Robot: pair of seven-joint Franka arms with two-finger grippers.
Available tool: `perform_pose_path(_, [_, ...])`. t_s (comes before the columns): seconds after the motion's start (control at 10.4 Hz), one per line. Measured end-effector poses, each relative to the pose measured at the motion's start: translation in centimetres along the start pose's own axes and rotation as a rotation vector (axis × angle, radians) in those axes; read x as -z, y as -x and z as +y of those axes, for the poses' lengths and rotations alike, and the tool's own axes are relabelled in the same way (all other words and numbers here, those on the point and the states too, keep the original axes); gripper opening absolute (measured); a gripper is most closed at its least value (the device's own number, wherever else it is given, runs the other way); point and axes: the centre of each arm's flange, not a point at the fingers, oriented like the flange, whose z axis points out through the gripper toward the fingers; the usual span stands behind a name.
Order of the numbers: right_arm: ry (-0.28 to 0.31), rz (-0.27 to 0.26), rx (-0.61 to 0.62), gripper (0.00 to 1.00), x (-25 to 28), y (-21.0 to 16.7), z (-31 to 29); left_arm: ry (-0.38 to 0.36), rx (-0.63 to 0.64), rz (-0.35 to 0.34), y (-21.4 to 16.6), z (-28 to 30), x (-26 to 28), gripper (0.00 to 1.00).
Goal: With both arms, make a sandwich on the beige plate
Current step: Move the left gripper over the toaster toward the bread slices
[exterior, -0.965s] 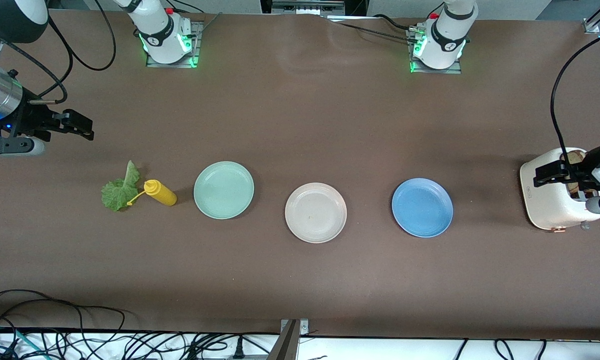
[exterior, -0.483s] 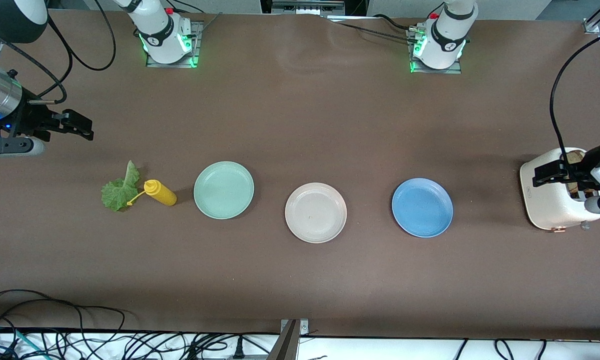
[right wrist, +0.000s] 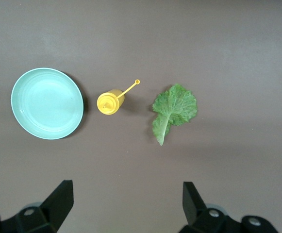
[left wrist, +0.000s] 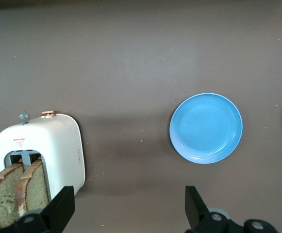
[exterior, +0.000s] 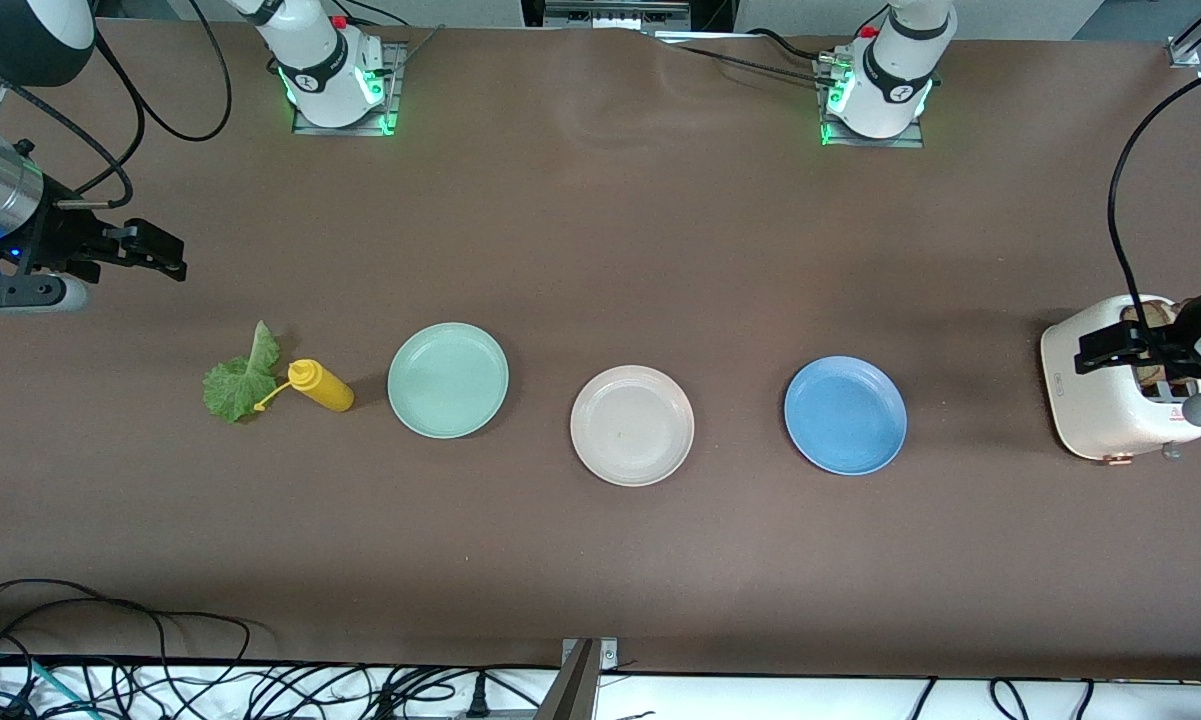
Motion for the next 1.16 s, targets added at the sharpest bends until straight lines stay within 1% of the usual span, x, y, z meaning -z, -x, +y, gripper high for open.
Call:
perform_pose_path(0.39, [0.000,0.000,-0.001,1.00,0.0,0.0,0.0,-0.002,0.005,-0.003,0.6,-4.0,-0.2,1.00])
perform_pose_path(0.58, [0.000,0.000,-0.002,1.00,0.0,0.0,0.1,-0.039,-0.009,-0.015,1.4,-7.9,-0.5,1.00])
perform_pose_path(0.77, [0.000,0.000,-0.002,1.00,0.0,0.0,0.1,-0.073,-0.008,-0.052,2.1,-12.1,-2.2,0.99])
perform_pose_path(0.97, [0.000,0.000,-0.003,1.00,0.0,0.0,0.1,-0.054,0.020,-0.106,2.2,-15.7,-5.9,0.96])
perform_pose_path(1.16, [0.000,0.000,-0.003,1.00,0.0,0.0,0.1,-0.052,0.027,-0.166,1.8,-18.0,-10.2,0.96])
